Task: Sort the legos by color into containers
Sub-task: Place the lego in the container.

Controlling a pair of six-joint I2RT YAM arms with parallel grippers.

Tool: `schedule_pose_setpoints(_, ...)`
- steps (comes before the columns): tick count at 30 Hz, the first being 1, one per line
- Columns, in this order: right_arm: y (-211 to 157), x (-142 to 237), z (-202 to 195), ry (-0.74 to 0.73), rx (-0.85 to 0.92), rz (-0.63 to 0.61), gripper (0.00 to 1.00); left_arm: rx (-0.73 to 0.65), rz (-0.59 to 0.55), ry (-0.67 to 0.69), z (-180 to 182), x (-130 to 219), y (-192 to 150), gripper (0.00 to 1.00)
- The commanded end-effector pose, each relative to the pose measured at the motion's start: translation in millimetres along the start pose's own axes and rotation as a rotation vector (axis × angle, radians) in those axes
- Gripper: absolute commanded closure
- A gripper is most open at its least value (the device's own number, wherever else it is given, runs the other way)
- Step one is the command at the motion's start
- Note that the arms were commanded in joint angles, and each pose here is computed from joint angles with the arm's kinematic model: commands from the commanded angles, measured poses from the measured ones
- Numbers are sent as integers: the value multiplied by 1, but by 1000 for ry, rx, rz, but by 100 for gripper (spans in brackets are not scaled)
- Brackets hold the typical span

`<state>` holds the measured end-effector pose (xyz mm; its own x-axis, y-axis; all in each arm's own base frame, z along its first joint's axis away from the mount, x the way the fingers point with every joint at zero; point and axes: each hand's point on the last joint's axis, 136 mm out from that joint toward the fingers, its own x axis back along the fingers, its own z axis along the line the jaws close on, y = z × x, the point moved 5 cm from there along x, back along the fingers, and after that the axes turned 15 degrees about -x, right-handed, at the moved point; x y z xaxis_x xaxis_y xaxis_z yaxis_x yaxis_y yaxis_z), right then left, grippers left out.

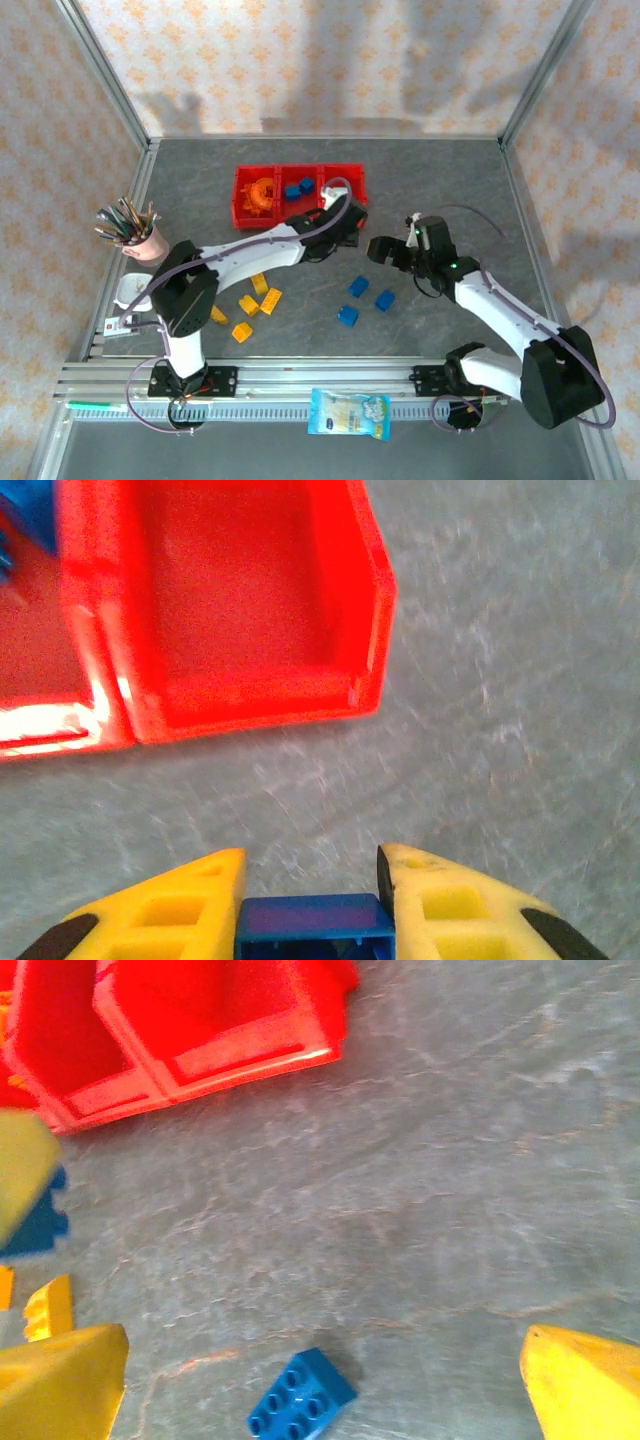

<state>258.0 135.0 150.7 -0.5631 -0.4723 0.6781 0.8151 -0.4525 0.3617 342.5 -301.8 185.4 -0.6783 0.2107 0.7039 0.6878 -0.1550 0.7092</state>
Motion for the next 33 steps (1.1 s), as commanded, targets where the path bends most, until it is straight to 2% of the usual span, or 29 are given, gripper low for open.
schedule_pose_setpoints(1, 6, -6, 26, 35, 69, -17, 0, 22, -38, 107, 40, 2, 16, 74)
schedule_pose_setpoints(5, 6, -22, 46, 55, 89, 3, 0, 45, -75, 166, 72, -4, 38, 74)
schedule_pose_setpoints(11, 17, -38, 55, 52, 63, -16, 0, 57, -75, 285, 104, -29, 64, 74)
schedule_pose_setpoints(19, 24, -40, 58, 28, 69, -32, 0, 56, -16, 368, 128, -80, 65, 72)
schedule_pose_setpoints(22, 25, -39, 58, 24, 71, -39, 0, 62, 10, 362, 132, -90, 64, 64)
schedule_pose_setpoints(26, 27, -38, 59, 23, 72, -44, 0, 65, 11, 356, 131, -89, 65, 53)
schedule_pose_setpoints(30, 29, -35, 61, 24, 77, -50, 0, 73, -1, 353, 132, -76, 69, 50)
schedule_pose_setpoints(33, 30, -30, 61, 32, 70, -54, 0, 85, -5, 295, 127, -63, 68, 49)
